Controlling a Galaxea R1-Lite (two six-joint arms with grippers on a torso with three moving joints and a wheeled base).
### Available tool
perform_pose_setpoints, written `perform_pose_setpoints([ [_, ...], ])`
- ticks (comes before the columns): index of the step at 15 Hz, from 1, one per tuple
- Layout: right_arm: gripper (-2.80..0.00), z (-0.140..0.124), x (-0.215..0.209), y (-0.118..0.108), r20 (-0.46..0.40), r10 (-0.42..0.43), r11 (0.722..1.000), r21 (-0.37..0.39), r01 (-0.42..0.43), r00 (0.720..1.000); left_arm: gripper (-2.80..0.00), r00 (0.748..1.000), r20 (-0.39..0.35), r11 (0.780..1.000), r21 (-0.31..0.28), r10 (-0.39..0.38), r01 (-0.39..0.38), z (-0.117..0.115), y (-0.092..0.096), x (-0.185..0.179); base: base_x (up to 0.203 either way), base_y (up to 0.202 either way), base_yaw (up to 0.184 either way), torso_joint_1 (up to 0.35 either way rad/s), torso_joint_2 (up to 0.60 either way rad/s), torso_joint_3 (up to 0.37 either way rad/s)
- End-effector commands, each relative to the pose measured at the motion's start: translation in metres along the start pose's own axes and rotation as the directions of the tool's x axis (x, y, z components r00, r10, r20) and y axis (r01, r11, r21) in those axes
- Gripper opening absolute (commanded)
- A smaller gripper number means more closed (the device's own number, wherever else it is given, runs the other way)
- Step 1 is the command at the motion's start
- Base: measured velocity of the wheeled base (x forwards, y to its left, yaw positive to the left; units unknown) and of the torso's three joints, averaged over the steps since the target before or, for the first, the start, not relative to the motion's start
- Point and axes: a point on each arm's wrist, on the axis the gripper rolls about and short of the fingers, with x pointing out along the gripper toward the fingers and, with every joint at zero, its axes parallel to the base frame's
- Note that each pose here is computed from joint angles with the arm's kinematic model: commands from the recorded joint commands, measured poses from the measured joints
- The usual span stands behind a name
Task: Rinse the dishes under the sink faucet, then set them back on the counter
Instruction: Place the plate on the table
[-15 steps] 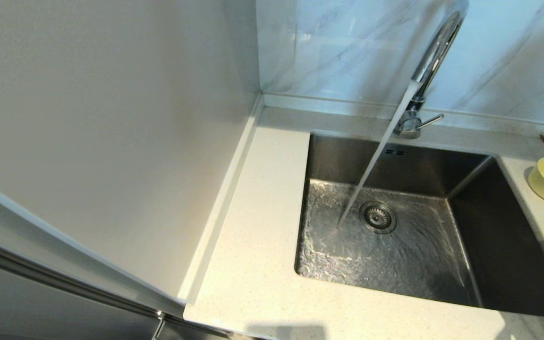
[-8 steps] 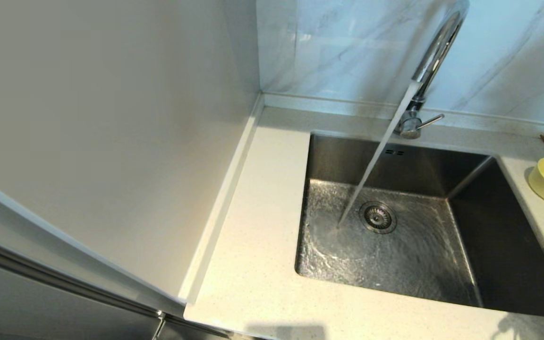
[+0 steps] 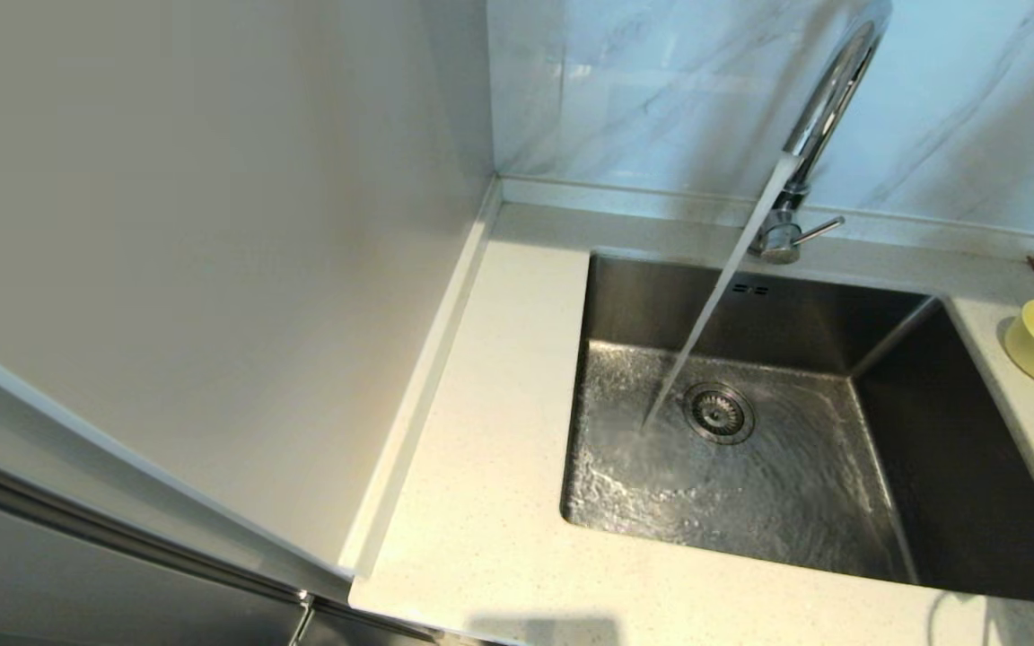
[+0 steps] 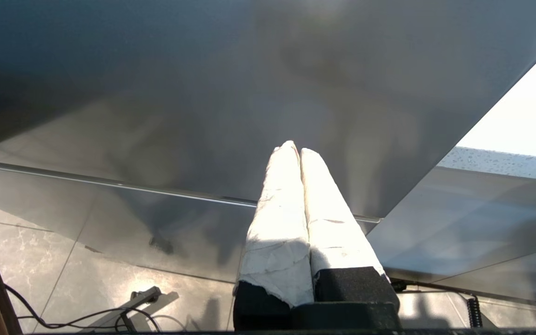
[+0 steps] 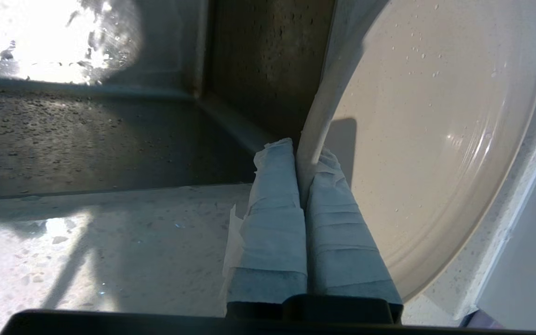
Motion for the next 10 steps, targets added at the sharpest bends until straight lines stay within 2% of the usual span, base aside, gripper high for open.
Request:
perform_pose_setpoints([
  [1, -2.8, 0.0, 0.005, 0.0, -0.021, -0.001, 1.0, -0.003, 0.001, 1.0, -2.8, 1.0, 0.0, 1.0, 0.0, 0.0, 0.0, 0.0, 0.0, 0.0, 0.0, 0.0, 0.0, 0.0, 0.0, 0.0],
  [2, -2.8, 0.001, 0.006, -0.001, -0.022, -0.004, 1.0, 0.002, 0.004, 1.0, -2.8, 1.0, 0.0, 1.0, 0.0, 0.0, 0.0, 0.0, 0.0, 0.0, 0.0, 0.0, 0.0, 0.0, 0.0, 0.0],
  [3, 0.0, 0.002, 0.007, -0.001, -0.024, -0.006, 1.0, 0.003, 0.006, 1.0, -2.8, 1.0, 0.0, 1.0, 0.0, 0.0, 0.0, 0.0, 0.0, 0.0, 0.0, 0.0, 0.0, 0.0, 0.0, 0.0],
  [6, 0.0, 0.004, 0.011, -0.005, -0.034, -0.02, 1.0, 0.02, 0.02, 0.999, -2.8, 1.0, 0.0, 1.0, 0.0, 0.0, 0.0, 0.0, 0.0, 0.0, 0.0, 0.0, 0.0, 0.0, 0.0, 0.0],
  [10, 0.0, 0.007, -0.001, -0.012, 0.05, -0.038, 0.997, 0.067, 0.035, 0.998, -2.8, 1.0, 0.0, 1.0, 0.0, 0.0, 0.0, 0.0, 0.0, 0.0, 0.0, 0.0, 0.0, 0.0, 0.0, 0.0],
])
